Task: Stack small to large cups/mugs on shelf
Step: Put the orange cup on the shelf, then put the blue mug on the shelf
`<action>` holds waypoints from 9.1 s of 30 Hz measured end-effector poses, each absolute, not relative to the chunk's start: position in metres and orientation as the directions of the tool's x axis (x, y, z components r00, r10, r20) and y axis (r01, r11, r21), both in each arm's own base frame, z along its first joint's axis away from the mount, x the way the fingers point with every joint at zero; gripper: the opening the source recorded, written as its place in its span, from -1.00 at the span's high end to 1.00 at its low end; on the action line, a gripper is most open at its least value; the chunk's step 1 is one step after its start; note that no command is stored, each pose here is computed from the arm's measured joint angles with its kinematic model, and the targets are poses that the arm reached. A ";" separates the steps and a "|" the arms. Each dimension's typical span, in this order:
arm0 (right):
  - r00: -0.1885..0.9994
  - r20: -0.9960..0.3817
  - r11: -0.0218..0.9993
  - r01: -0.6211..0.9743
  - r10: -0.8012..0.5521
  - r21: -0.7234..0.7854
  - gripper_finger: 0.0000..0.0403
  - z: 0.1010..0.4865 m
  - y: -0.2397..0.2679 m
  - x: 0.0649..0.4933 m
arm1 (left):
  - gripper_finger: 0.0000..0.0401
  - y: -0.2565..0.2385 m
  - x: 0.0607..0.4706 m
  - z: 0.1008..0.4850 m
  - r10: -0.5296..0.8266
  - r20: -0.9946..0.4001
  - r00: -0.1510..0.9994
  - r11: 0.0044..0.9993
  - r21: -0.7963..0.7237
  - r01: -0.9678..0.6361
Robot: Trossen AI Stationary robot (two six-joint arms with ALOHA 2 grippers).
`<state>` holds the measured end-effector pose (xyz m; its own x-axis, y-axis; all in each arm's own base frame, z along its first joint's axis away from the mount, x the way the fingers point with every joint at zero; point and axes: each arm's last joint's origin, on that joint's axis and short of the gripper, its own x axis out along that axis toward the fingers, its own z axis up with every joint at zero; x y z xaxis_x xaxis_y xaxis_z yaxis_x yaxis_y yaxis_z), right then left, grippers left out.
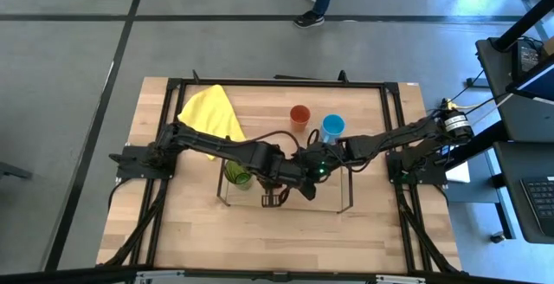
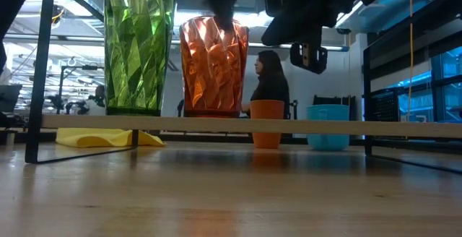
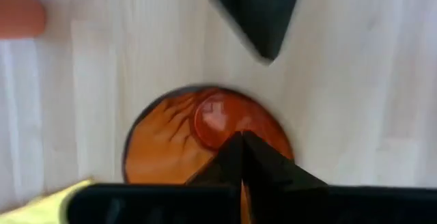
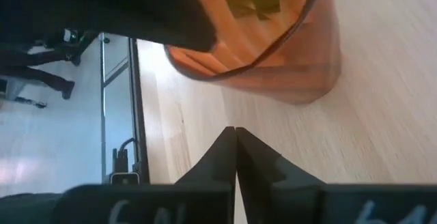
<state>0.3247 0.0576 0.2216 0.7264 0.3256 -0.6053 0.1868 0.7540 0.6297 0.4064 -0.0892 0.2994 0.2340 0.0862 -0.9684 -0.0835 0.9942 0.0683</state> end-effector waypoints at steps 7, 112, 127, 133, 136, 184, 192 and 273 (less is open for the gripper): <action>0.770 -0.545 0.811 0.063 0.331 0.582 0.94 0.236 0.057 0.322 | 0.89 -0.098 0.404 0.351 0.080 -0.910 0.407 0.995 0.051 -0.081; 0.364 -0.931 0.998 0.059 -0.036 -0.015 0.95 0.214 -0.081 0.340 | 0.54 -0.035 0.322 0.478 -0.034 -0.657 0.753 0.995 -0.096 -0.040; 0.448 -0.886 0.985 -0.051 -0.123 -0.162 0.95 0.264 -0.009 0.321 | 0.54 -0.040 0.327 0.466 0.048 -0.685 0.727 0.995 -0.031 -0.095; 0.482 -0.871 0.988 -0.066 -0.092 -0.141 0.95 0.277 0.028 0.310 | 0.54 -0.042 0.335 0.447 0.052 -0.730 0.682 0.991 -0.048 -0.127; 0.492 -0.868 0.994 -0.049 -0.063 -0.100 0.95 0.278 0.045 0.307 | 0.54 -0.050 0.337 0.442 0.041 -0.738 0.674 0.990 -0.061 -0.127; 0.483 -0.860 0.982 -0.155 0.167 0.104 0.91 0.255 0.100 0.323 | 0.54 -0.122 0.323 0.444 0.008 -0.676 0.737 0.985 -0.123 -0.123; 0.472 -0.874 0.990 -0.129 0.116 0.062 0.88 0.250 0.097 0.324 | 0.54 -0.122 0.323 0.444 0.008 -0.677 0.736 0.985 -0.119 -0.121; 0.335 -0.942 0.953 0.278 0.017 0.116 0.59 0.379 -0.015 0.304 | 0.54 -0.164 0.325 0.470 -0.202 -0.424 0.883 0.974 -0.178 0.137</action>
